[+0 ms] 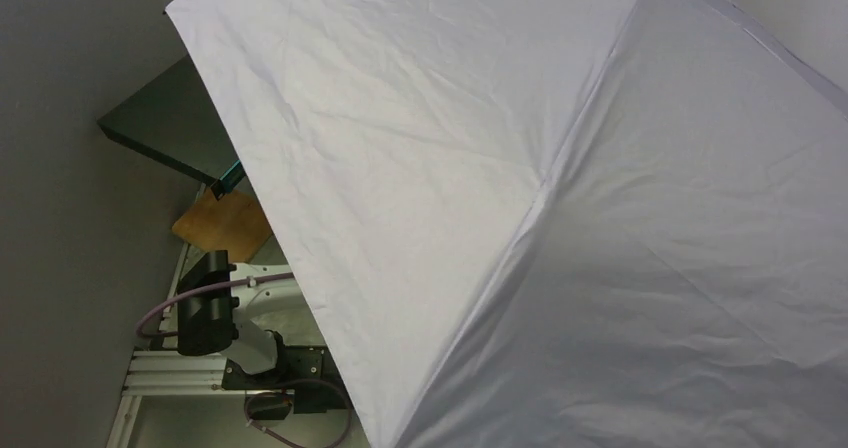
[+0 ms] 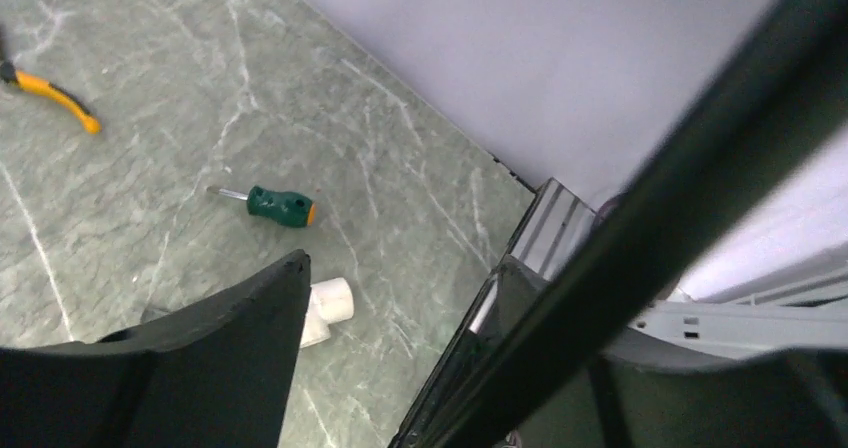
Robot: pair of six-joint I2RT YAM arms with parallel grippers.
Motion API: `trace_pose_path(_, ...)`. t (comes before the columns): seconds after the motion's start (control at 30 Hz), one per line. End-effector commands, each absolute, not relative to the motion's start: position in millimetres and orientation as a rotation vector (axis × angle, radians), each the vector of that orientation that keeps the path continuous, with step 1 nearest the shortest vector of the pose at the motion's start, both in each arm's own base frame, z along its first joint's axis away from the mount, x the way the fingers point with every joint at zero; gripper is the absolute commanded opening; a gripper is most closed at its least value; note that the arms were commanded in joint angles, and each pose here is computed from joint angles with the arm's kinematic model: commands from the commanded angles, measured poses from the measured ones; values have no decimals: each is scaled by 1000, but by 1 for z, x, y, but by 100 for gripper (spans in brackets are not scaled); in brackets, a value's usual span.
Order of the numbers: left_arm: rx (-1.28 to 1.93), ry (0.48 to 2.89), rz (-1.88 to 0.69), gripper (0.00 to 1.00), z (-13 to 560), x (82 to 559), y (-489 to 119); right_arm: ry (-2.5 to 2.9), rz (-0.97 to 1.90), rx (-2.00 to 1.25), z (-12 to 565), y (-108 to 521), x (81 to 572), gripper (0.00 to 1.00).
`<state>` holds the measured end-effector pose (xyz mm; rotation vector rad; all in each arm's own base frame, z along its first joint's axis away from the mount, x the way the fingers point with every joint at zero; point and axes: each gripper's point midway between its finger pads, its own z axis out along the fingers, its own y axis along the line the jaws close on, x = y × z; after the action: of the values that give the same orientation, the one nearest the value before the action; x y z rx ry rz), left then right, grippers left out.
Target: Open the umbrella
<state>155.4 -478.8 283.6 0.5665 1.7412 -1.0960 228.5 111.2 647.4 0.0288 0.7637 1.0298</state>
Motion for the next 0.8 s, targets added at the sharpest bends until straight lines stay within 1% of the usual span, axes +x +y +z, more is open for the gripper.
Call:
trace_pose_path(0.0,622,1718,-1151,62,293,141,-481,540,1070,44,692,92,185,0)
trace_pose_path(0.1,634,1708,-1164,45,299,139,-483,544,1089,34,693,94,184,0)
trace_pose_path(0.2,642,1705,-1172,20,303,138,-483,562,1121,19,690,100,188,0)
trace_pose_path(0.27,637,1700,-1179,1,309,137,-482,582,1150,2,687,106,192,0)
trace_pose_path(0.47,605,1695,-1190,0,332,135,-467,701,1193,-90,679,131,208,0)
trace_pose_path(0.5,599,1690,-1192,0,336,135,-463,743,1194,-108,675,137,215,2)
trace_pose_path(0.53,597,1685,-1188,0,340,135,-460,773,1204,-125,670,141,218,10)
trace_pose_path(0.6,587,1681,-1160,0,345,138,-453,802,1232,-142,659,147,221,37)
trace_pose_path(0.63,579,1677,-1146,0,349,140,-451,815,1245,-143,653,149,223,48)
trace_pose_path(0.67,571,1680,-1128,0,351,142,-448,834,1257,-134,645,150,225,55)
trace_pose_path(0.7,562,1684,-1108,0,353,145,-446,854,1274,-126,636,152,228,59)
trace_pose_path(0.77,551,1676,-1093,0,358,149,-444,895,1308,-117,617,157,233,61)
